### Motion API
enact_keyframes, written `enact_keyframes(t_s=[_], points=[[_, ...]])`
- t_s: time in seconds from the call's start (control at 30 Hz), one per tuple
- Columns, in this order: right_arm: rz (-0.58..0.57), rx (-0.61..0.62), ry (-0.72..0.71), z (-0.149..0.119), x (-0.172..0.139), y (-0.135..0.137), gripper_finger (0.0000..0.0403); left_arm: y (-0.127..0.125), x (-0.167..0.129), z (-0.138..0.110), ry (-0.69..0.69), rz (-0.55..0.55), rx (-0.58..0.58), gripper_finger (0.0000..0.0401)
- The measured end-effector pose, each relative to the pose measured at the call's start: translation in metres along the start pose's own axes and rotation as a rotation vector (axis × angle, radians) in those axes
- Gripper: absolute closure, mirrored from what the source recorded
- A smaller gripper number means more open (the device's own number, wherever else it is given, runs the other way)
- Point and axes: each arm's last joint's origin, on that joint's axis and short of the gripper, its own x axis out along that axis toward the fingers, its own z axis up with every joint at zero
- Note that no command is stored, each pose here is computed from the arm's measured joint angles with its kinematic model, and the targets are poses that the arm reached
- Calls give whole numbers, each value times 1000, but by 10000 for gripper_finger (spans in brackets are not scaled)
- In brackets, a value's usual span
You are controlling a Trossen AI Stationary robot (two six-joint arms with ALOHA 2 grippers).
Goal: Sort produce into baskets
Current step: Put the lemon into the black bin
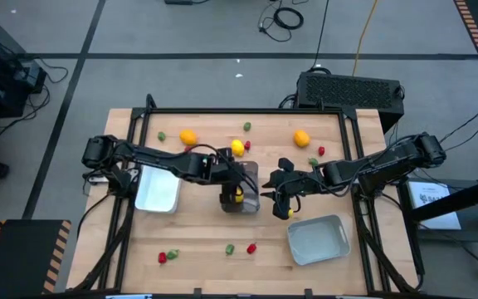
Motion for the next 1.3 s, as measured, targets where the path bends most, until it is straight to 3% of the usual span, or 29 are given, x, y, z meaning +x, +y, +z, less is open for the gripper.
enact_keyframes(t_s=[0.37, 0.6, 0.77, 0.97, 1.13, 1.3], points=[[0, 0, 0, 0, 0, 0, 294, 4, 1, -5, 55, 35, 59, 126], [0, 0, 0, 0, 0, 0, 294, 26, 5, -20, 203, 38, 0, 127], [0, 0, 1, 0, 0, 0, 294, 40, 4, -23, 217, 28, -35, 127], [-2, 2, 9, -1, 0, 0, 294, 66, -18, -30, 239, 51, -71, 127], [-8, 24, 26, -4, 6, 1, 294, 102, -35, -50, 347, 104, -223, 127], [-21, 15, 63, -10, 23, 3, 294, 138, -30, -67, 405, 167, -402, 127]])
